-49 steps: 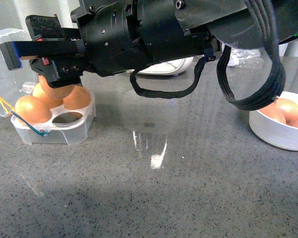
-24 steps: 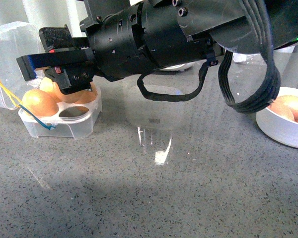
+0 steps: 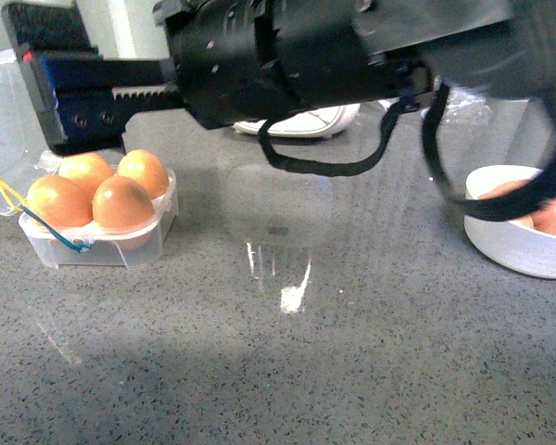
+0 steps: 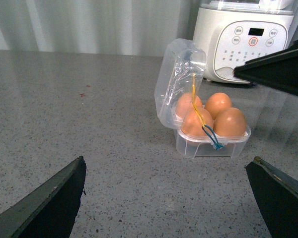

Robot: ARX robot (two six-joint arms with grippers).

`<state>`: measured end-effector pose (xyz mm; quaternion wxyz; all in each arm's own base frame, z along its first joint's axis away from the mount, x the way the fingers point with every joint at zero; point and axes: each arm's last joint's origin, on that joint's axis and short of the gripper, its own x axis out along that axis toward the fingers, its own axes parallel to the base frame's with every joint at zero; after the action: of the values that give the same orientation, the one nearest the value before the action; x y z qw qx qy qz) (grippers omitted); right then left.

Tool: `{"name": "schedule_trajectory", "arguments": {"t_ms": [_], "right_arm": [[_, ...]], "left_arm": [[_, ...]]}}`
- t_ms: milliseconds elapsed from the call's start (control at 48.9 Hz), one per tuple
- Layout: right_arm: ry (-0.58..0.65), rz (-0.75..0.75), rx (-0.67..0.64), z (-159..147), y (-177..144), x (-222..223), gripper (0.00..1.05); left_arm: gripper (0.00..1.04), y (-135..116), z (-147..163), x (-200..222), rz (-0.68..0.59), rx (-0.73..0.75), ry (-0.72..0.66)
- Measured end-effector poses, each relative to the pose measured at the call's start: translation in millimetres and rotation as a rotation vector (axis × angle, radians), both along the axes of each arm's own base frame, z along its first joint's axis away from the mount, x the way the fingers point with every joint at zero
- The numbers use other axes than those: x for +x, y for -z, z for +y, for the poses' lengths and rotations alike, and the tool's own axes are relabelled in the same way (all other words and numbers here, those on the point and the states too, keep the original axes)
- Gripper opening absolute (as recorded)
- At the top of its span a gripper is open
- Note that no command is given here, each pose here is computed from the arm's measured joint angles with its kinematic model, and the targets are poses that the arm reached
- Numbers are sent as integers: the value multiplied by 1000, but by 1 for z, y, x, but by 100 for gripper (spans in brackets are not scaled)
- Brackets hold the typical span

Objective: Put egg into box

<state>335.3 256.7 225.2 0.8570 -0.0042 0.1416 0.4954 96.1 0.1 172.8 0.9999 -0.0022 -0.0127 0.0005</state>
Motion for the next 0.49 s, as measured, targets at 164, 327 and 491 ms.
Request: {"name": "schedule_trajectory", "arguments": {"t_ms": [164, 327, 491], "right_arm": [[288, 14, 101, -60, -34, -26, 98], [450, 18, 164, -92, -49, -36, 98], [815, -189, 116, -104, -33, -47, 81]], "left_arm": [[98, 0, 0, 0, 0, 0, 0], [98, 0, 0, 0, 0, 0, 1], [98, 0, 0, 0, 1, 0, 1]]}}
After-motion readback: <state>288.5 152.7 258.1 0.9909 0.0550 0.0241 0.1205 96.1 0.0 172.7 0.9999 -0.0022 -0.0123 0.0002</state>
